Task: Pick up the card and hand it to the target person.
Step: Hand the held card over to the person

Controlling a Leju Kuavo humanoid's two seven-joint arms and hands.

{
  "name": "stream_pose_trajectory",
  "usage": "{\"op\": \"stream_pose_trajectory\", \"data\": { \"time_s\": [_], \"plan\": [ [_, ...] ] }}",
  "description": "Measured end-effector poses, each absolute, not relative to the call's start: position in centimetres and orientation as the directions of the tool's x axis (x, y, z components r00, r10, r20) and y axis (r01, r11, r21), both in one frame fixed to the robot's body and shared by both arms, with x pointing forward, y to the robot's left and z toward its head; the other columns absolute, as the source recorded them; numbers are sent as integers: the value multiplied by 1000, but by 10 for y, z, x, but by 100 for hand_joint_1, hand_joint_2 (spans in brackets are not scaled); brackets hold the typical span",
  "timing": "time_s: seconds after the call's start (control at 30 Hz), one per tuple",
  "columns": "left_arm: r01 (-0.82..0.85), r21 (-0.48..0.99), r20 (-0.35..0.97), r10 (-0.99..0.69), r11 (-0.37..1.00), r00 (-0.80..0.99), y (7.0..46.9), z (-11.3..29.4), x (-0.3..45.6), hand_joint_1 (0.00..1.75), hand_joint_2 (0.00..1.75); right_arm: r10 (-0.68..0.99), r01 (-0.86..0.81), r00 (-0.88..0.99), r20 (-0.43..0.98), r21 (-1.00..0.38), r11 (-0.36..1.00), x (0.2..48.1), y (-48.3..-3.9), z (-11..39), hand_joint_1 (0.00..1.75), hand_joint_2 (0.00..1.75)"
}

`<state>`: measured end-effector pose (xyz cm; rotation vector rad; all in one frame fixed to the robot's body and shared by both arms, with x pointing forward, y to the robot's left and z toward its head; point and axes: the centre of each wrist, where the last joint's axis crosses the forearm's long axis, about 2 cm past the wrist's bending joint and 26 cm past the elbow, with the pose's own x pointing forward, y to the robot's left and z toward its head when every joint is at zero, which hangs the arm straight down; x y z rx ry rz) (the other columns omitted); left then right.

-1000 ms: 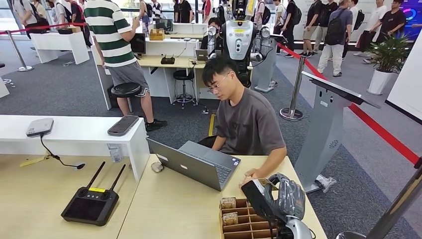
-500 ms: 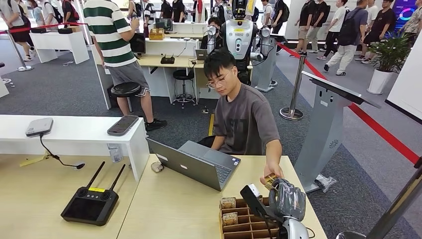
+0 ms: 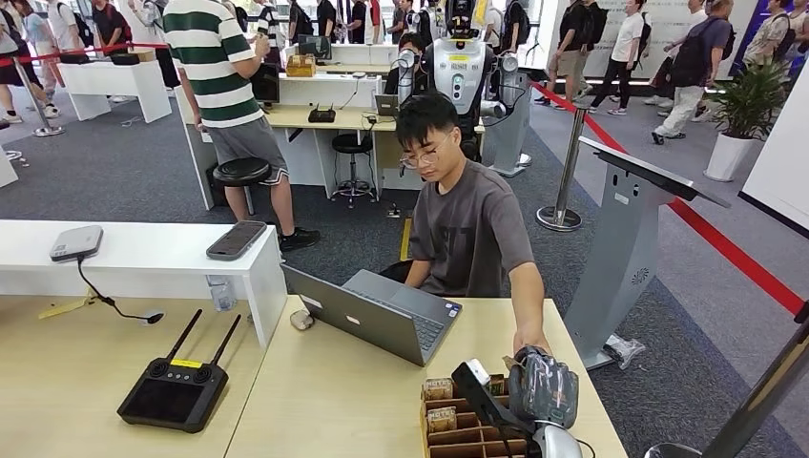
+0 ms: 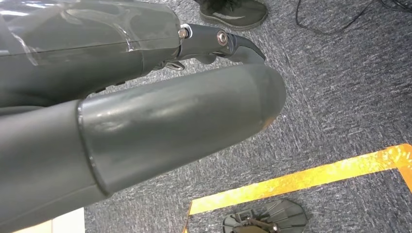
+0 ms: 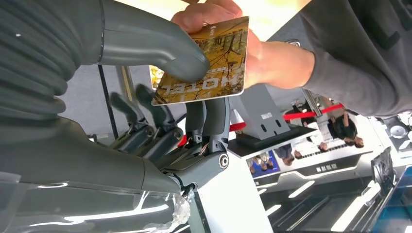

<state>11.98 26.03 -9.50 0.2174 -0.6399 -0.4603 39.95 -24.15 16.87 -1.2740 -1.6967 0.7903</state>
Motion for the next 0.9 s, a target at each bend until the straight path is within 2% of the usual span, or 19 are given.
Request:
{"op": "stream_pose_trajectory", "data": {
  "time_s": [0.17, 0.23, 0.6, 0.7, 0.9],
  "plan": [
    [349, 336, 523, -481, 875, 703, 261, -95, 120, 0, 0, 970, 433, -118, 214, -868, 244, 399, -240, 168, 10, 175],
    [350, 336, 523, -482, 874, 703, 261, -95, 120, 0, 0, 974, 432, -115, 196, -873, 227, 399, -240, 168, 0, 175],
    [352, 340, 522, -486, 872, 701, 262, -95, 120, 0, 0, 972, 384, -104, 213, -892, 237, 395, -239, 160, 0, 175],
    [346, 343, 524, -484, 873, 701, 263, -95, 119, 0, 0, 931, 356, -118, 344, -861, 363, 392, -238, 158, 0, 175],
    [330, 347, 530, -474, 878, 703, 262, -96, 114, 0, 0, 761, 330, -178, 624, -691, 643, 380, -225, 155, 0, 175]
  ]
}}
